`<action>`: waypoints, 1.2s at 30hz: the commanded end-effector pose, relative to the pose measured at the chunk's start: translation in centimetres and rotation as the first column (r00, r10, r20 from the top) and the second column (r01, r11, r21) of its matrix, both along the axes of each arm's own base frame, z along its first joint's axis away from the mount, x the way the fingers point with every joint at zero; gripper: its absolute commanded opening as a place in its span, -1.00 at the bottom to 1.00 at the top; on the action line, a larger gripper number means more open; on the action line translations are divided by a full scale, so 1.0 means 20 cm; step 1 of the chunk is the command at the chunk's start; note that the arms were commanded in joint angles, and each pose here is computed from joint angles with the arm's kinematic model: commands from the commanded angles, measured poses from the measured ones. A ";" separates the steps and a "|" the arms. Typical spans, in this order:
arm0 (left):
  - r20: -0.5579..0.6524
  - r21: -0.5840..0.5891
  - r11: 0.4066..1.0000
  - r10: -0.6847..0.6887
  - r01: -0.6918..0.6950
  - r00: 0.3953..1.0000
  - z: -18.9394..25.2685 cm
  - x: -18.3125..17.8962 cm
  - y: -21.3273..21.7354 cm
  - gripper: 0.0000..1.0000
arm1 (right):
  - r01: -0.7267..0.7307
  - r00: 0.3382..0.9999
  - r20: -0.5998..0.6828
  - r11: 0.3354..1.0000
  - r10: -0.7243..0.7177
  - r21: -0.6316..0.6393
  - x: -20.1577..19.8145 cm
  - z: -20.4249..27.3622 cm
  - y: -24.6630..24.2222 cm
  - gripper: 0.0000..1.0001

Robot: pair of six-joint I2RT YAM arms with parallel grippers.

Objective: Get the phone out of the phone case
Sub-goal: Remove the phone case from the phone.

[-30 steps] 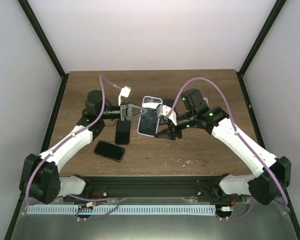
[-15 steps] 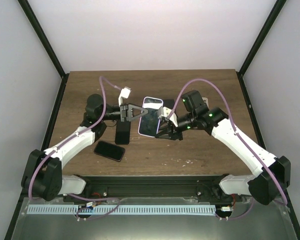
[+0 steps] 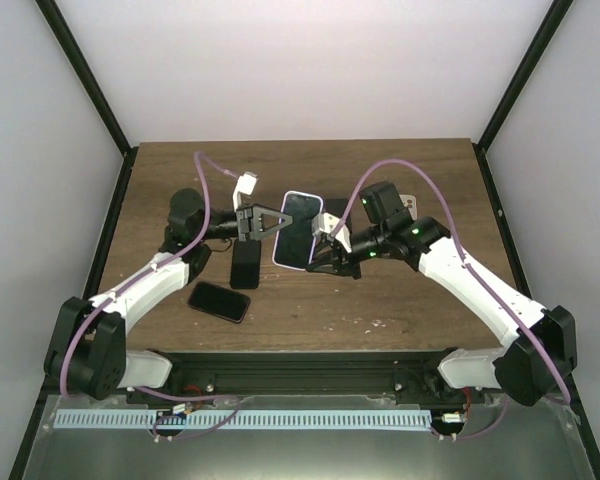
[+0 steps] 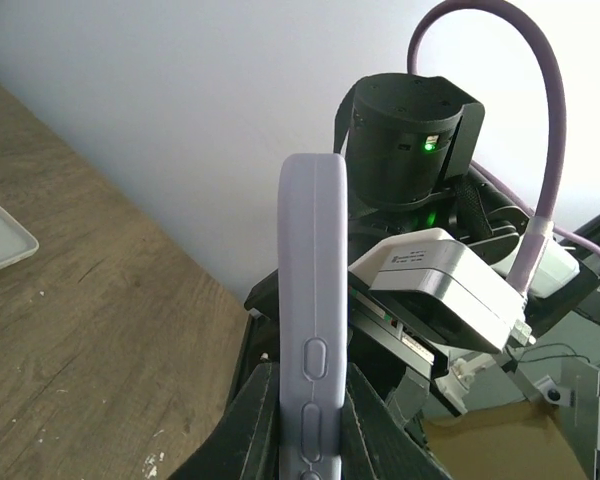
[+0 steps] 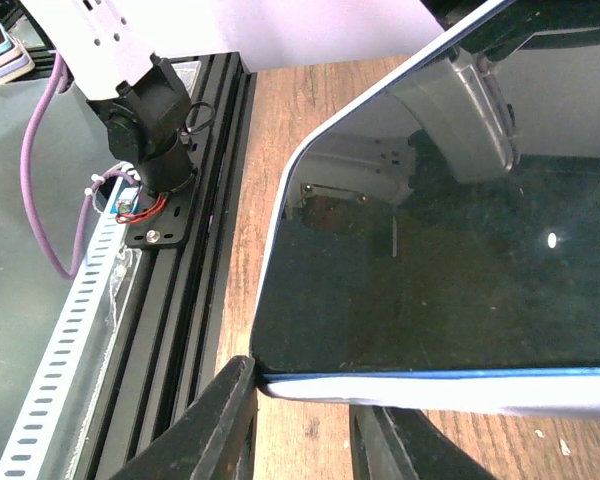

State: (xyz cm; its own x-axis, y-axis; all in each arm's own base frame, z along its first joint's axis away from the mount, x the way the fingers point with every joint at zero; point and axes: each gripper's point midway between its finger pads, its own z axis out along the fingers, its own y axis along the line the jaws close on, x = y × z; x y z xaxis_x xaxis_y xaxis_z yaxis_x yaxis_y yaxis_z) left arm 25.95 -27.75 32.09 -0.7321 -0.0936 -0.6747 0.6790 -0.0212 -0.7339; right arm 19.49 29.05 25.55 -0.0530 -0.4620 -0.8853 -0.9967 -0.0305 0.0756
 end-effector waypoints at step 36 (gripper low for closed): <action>-0.100 0.017 0.984 -0.172 0.175 0.980 -0.02 -0.15 -0.13 -1.00 | 0.264 0.954 0.087 0.939 -0.288 0.223 0.61 0.32 -0.11 -0.47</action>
State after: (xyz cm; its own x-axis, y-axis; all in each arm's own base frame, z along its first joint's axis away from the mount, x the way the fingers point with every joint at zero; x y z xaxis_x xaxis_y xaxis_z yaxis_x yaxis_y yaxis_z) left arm 28.67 -27.97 31.47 -0.7696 -0.1746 -0.6142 0.6176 0.0410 -0.7855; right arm 26.20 26.54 27.06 -0.1527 -0.3428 -0.9269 -0.9860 0.1170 0.1192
